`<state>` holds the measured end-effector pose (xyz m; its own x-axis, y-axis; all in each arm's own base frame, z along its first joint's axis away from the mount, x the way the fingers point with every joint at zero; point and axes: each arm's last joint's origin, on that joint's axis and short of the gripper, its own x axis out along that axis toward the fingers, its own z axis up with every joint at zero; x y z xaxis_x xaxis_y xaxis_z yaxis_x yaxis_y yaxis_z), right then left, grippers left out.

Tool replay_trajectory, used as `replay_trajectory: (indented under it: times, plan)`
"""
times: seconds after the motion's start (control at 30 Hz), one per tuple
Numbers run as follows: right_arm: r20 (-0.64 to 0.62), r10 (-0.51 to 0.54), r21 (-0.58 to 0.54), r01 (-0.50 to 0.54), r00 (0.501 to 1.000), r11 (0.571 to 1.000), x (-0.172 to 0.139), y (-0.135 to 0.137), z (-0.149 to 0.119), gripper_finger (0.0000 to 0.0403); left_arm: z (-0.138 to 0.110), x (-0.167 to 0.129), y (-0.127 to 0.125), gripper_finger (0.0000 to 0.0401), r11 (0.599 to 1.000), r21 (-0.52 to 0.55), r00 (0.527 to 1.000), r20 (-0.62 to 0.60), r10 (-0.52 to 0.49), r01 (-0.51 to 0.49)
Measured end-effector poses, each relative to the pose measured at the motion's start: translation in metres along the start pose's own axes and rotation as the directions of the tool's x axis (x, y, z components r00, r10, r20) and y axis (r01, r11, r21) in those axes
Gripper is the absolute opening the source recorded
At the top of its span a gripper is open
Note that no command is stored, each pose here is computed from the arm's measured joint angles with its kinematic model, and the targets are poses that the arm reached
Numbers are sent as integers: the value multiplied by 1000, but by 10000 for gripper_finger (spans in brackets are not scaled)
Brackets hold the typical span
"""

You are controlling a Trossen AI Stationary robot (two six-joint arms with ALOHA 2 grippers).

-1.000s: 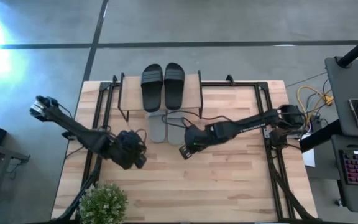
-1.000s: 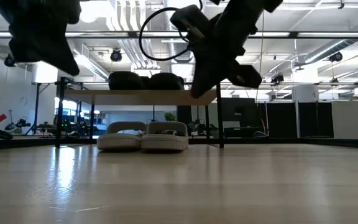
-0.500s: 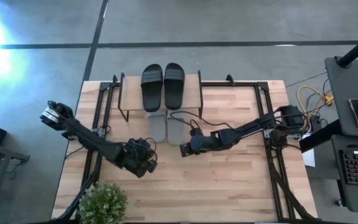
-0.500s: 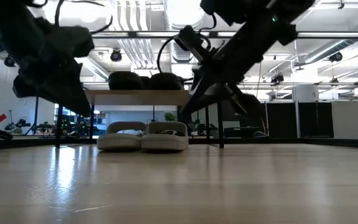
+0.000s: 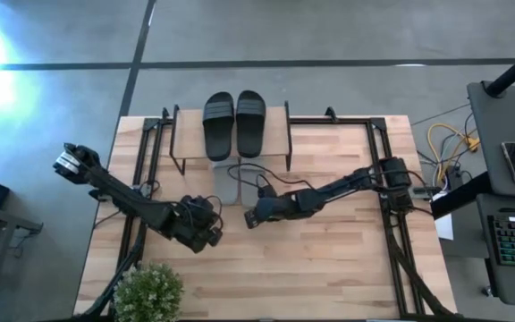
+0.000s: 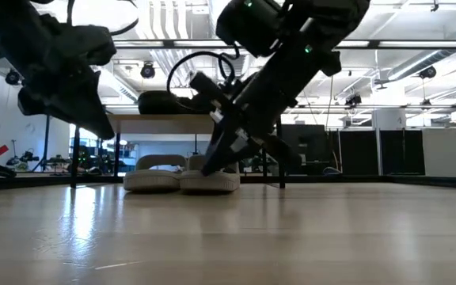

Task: Pick and place slides into the shelf
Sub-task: Adjust the gray slides under the shelf

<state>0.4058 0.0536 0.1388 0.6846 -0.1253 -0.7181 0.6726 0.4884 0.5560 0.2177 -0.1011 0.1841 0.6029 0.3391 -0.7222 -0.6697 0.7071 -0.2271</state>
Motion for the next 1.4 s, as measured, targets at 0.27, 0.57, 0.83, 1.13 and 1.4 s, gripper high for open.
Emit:
replay_trajectory:
  times: [0.27,0.57,0.83,1.13,1.4]
  plan:
    - [20,-81,-17,82,996,997,14,-15,1,8,6,-15,13,0,999,31,999,-12,35,-34]
    - [96,-140,-53,146,985,988,24,-34,39,8,10,-24,26,0,996,49,997,12,73,-73]
    - [138,-123,-83,135,983,987,24,-35,77,8,7,-21,29,0,994,60,996,14,92,-93]
    - [10,-35,-211,36,999,977,5,-2,56,8,1,0,26,0,997,64,998,37,47,-50]
    - [-8,-2,-168,0,1000,986,-44,22,32,8,-10,28,8,0,951,307,995,83,-50,22]
